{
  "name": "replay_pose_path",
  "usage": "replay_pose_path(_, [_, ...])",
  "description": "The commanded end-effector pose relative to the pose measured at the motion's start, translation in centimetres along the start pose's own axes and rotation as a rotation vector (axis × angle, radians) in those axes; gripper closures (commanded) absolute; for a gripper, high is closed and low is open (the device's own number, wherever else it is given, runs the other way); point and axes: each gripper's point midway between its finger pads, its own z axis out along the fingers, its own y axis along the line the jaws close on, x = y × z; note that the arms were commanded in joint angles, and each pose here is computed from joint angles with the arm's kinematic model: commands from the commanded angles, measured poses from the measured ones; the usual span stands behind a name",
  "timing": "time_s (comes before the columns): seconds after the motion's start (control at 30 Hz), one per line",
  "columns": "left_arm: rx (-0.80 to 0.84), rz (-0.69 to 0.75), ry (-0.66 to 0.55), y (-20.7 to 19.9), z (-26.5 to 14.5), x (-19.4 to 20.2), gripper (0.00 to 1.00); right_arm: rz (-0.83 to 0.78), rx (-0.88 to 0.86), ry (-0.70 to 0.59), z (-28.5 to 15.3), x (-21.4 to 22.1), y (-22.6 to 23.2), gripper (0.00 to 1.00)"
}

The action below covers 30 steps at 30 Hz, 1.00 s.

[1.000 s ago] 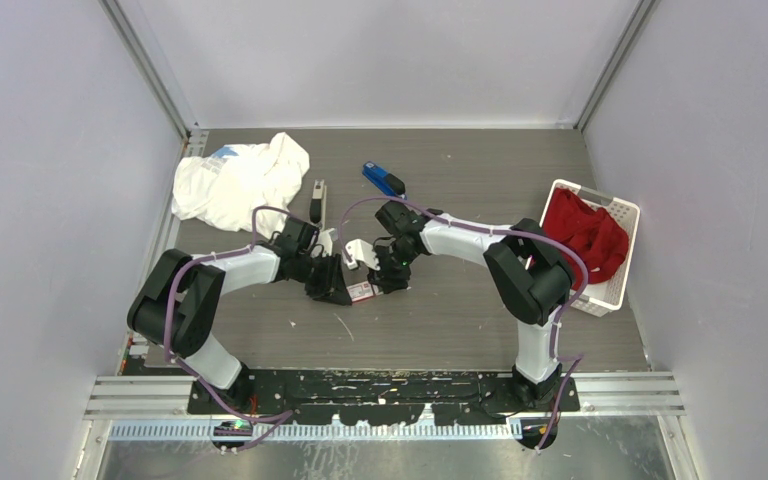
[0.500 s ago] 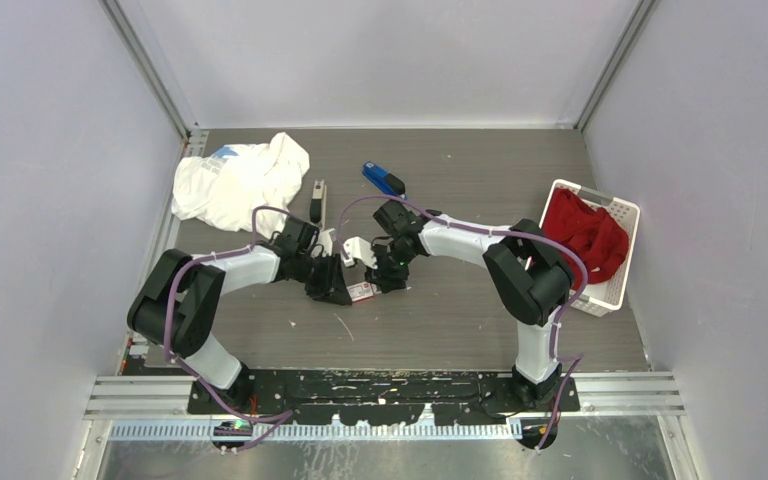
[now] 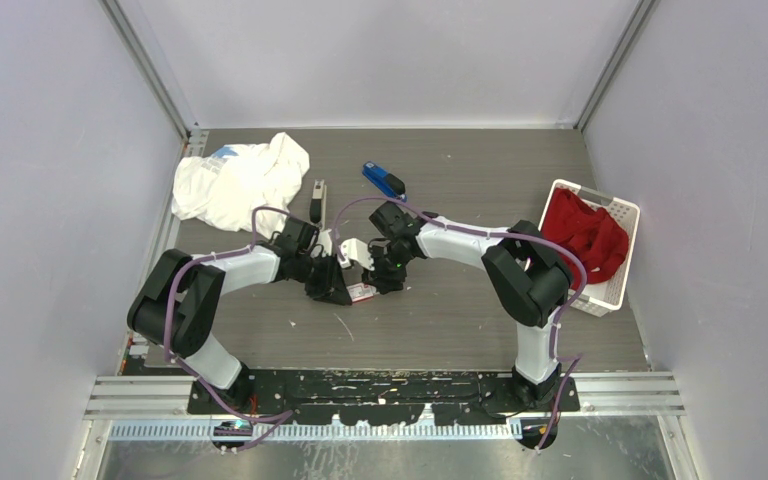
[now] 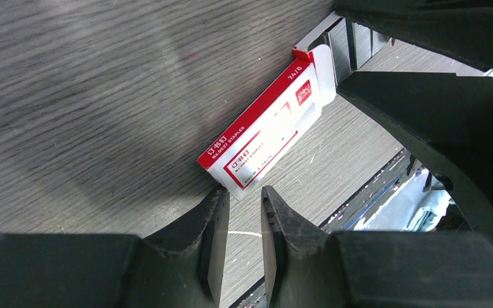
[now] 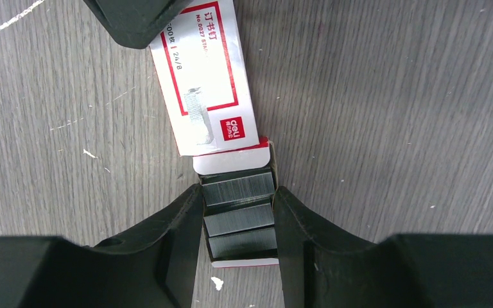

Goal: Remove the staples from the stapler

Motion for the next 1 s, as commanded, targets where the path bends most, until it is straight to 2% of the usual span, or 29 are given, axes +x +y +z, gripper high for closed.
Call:
replay_pose_path(0.0, [-0.133,-0.029,0.026,3.0,0.4,1.8,0.73,0.009,-0.015,0.009,0.0,-0.3,1.0,0.68])
replay_pose_path(0.97, [-0.104,-0.099,-0.077,2.4,0.5,0.8,0.77,0.046,0.017,-0.038,-0.3,-0.6,2.1,0.69])
